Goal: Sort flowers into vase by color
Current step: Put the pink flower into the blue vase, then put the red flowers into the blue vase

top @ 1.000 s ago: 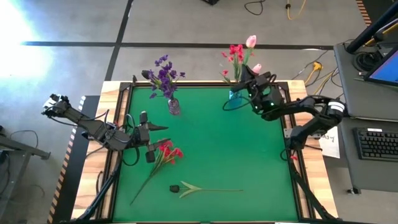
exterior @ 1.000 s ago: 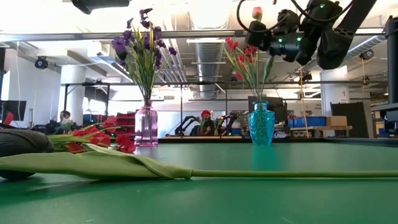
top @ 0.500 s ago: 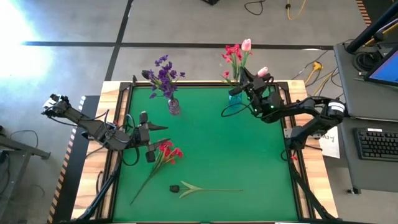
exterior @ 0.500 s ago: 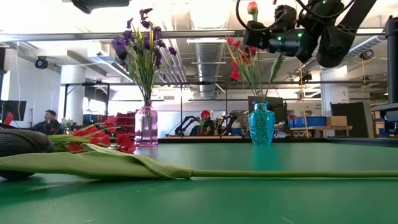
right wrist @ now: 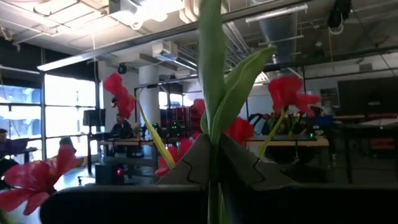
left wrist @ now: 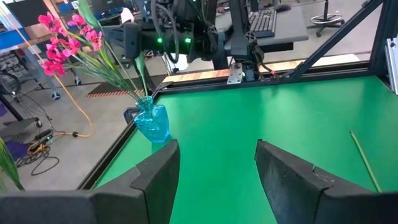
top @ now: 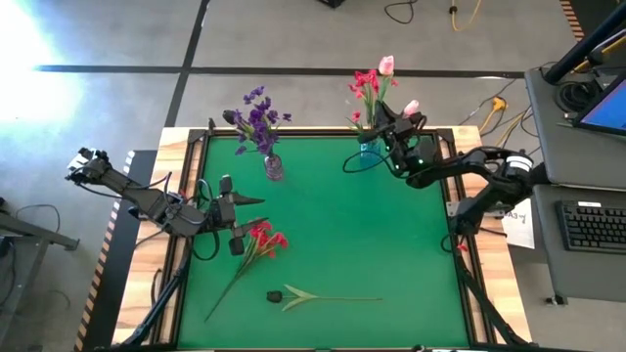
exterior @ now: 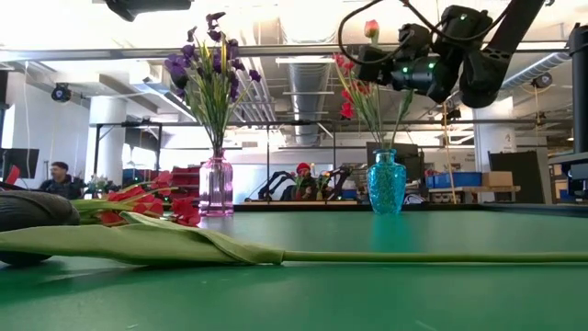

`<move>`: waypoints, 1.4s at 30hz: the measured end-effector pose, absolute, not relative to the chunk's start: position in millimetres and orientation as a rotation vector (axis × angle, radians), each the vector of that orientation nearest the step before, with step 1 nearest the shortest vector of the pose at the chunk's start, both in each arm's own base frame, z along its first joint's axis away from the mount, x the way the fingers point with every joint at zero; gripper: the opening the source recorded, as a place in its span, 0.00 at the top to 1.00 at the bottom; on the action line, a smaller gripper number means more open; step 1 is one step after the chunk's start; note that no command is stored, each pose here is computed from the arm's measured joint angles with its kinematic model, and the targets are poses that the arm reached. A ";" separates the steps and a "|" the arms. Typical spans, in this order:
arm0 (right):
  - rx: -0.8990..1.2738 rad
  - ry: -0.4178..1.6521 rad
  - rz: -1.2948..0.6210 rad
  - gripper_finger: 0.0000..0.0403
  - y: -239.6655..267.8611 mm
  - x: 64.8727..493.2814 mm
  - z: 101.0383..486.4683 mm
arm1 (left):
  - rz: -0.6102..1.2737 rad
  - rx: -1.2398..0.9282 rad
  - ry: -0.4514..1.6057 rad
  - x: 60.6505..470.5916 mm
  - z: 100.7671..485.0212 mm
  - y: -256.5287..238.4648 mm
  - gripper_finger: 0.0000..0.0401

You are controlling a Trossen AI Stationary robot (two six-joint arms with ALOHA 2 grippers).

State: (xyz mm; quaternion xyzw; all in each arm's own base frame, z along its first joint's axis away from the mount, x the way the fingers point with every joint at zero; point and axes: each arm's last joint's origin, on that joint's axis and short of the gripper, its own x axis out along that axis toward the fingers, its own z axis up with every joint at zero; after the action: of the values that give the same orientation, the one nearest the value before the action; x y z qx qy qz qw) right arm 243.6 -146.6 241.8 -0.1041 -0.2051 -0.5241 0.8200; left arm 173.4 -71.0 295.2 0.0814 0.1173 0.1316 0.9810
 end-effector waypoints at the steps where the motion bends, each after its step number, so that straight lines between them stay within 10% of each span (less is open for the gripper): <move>1: -0.220 -0.437 -1.115 0.97 -147.0 244.5 241.6 | 0.265 0.164 0.236 173.4 295.2 -71.0 0.51; 42: -0.302 -0.390 -1.187 0.45 -92.6 244.4 273.0 | 0.283 0.155 0.238 173.1 294.8 -70.5 0.51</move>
State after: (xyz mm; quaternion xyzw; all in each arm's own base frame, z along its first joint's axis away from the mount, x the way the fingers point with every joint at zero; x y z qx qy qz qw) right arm 244.4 -92.6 273.0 -0.1408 -0.1818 -0.5533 0.8006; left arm 173.1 -70.5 294.8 0.0770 0.1181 0.1405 0.9800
